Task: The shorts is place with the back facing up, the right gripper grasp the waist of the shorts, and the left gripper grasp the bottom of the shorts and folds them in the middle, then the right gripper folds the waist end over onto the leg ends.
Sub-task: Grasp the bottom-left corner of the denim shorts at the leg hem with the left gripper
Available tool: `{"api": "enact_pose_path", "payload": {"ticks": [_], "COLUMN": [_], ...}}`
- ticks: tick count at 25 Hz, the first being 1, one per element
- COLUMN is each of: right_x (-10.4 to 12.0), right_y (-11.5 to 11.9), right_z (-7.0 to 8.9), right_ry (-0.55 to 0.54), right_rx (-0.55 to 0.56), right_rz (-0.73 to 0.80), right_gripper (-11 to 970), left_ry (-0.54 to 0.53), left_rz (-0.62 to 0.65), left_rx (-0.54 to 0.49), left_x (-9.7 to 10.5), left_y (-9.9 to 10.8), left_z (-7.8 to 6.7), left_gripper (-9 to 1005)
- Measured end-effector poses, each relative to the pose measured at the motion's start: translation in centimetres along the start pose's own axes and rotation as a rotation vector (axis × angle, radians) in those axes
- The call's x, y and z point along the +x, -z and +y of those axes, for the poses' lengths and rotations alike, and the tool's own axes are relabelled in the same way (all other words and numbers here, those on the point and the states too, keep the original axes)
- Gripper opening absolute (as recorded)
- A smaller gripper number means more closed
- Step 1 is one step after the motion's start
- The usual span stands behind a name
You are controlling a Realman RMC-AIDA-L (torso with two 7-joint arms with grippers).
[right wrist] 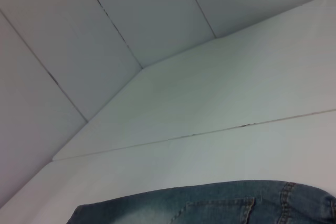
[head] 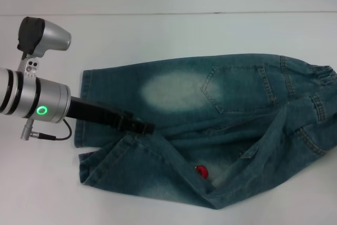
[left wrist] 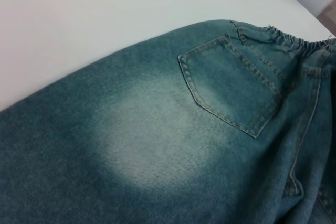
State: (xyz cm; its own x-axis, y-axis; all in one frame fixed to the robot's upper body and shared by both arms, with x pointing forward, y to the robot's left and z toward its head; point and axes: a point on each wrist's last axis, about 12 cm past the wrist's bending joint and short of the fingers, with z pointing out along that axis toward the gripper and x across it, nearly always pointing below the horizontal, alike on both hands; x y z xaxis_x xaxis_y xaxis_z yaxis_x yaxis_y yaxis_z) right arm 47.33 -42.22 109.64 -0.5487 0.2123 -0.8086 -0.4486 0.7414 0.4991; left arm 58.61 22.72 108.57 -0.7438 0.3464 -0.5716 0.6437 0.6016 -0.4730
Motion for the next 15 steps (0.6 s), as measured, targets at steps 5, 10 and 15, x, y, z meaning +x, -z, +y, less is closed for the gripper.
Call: {"api": "enact_pose_path", "payload": {"ticks": [5,10,15], "right_x": [0.00,0.00,-0.03], "right_y": [0.00,0.00,-0.03], "right_z": [0.00,-0.01,0.00], "right_ry": [0.000,0.000,0.001], "right_rx": [0.000,0.000,0.000], "right_rz": [0.000,0.000,0.000], "right_gripper": [123,124,125], "left_ry": [-0.004,-0.009,-0.012], "left_rz": [0.004,0.016,0.017], "left_rx": [0.008,0.015,0.020], "left_x": [0.10,0.22,0.17], "left_y": [-0.27,-0.57,-0.62], "left_z": [-0.15,-0.33,-0.43], "left_gripper": [862,860,859]}}
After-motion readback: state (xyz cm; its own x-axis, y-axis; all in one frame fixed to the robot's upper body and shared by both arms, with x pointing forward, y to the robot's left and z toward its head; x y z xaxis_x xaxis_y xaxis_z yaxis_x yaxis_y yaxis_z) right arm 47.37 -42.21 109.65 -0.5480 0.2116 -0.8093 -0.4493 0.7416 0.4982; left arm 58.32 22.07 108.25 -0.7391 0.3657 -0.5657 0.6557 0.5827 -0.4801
